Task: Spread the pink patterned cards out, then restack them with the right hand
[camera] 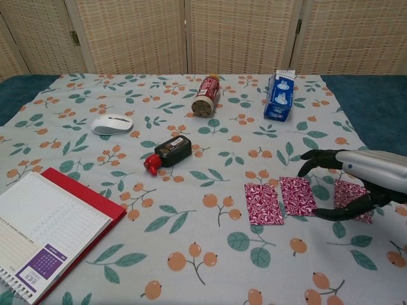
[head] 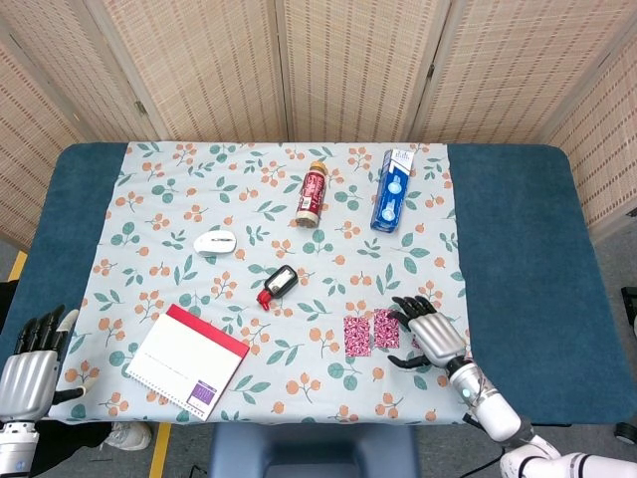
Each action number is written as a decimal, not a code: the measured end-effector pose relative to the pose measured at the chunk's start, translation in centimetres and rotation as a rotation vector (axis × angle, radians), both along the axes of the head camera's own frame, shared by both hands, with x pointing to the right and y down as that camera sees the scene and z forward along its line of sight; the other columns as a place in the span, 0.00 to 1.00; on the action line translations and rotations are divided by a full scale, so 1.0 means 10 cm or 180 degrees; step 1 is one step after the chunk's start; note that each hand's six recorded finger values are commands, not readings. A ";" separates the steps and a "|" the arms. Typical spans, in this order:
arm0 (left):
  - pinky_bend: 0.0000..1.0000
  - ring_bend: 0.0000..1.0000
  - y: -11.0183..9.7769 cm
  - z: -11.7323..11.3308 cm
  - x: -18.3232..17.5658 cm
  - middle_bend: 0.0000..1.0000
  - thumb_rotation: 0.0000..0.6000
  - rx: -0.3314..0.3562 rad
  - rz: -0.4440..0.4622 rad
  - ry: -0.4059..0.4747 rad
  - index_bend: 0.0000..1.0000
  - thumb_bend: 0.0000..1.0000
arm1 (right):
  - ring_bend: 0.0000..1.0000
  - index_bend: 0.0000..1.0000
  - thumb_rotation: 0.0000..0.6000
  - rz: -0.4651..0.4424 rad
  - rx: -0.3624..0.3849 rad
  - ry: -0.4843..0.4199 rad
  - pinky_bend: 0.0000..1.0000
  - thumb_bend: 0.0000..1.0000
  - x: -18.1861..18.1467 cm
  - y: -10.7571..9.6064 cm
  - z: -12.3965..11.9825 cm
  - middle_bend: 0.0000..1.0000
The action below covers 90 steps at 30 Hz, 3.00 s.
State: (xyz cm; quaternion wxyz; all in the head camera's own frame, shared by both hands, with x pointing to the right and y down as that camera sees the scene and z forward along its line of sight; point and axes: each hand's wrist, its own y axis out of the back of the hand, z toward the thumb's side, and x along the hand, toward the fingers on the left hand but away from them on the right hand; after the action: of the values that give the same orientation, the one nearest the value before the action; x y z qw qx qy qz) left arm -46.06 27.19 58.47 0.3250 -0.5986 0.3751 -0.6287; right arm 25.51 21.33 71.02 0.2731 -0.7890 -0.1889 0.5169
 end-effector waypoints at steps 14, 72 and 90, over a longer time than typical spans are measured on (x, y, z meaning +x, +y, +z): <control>0.00 0.06 0.02 0.02 -0.06 0.00 1.00 -0.0013 -0.0038 0.0000 0.09 0.09 | 0.00 0.18 0.58 -0.0365 0.0054 0.0074 0.00 0.30 -0.53 -0.02 0.20 0.06; 0.00 0.06 0.06 0.07 -0.13 0.00 1.00 -0.0067 -0.0096 0.0003 0.09 0.09 | 0.00 0.28 0.84 -0.0343 0.0216 0.0163 0.00 0.29 -0.63 -0.02 0.28 0.08; 0.00 0.06 0.00 0.10 -0.08 0.00 1.00 -0.0073 -0.0035 0.0018 0.09 0.09 | 0.00 0.28 0.84 0.0461 0.0275 -0.0046 0.00 0.29 -0.07 -0.24 -0.12 0.08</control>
State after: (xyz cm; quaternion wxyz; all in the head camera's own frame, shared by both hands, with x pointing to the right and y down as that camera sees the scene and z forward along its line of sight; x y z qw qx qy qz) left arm -46.81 27.22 59.49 0.3136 -0.6020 0.3721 -0.6331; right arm 24.79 18.97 69.78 0.2674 -0.7644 -0.2696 0.5210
